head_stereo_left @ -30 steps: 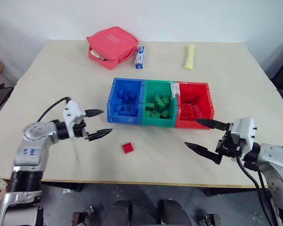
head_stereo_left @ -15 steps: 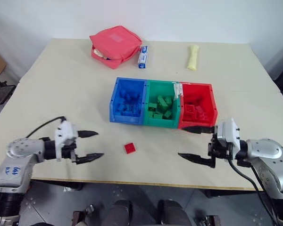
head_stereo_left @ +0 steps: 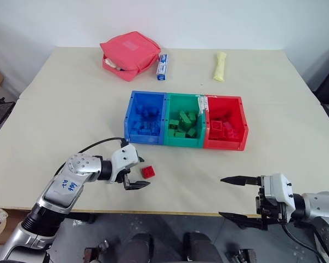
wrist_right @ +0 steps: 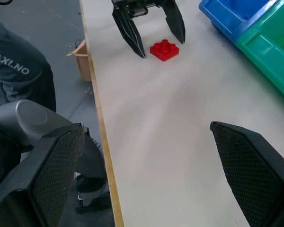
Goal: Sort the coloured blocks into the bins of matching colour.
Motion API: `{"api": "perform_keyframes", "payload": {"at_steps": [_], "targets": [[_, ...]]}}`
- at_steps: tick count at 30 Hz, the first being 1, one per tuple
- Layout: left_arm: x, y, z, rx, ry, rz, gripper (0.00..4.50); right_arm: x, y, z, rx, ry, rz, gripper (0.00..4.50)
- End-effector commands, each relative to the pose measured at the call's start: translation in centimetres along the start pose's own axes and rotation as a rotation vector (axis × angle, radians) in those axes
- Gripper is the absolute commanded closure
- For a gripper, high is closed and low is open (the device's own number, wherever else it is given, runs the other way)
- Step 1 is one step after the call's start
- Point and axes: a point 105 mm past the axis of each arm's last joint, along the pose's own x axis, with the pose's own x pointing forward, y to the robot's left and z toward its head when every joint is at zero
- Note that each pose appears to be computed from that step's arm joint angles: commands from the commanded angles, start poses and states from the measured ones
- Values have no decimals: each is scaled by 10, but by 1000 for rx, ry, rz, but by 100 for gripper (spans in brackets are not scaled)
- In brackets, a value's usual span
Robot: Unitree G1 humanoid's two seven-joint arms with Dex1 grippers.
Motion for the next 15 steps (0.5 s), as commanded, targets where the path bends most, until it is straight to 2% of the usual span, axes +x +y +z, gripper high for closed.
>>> {"api": "perform_keyframes", "payload": {"at_steps": [1,8,11,15], "targets": [[3,4,2,-2,1,8,87,-3,-4,11,-55,-19,-47,0],[4,-3,4,-8,-18,-51,304,-11,-3,8,-39,0,-89,0],[3,-7,51,61,-297,-118,306,-17,-9,11,-34,-16,-173,0],[7,16,93,89,-485,-3,306,-27,-17,18,-4,-95,-354,0]]}}
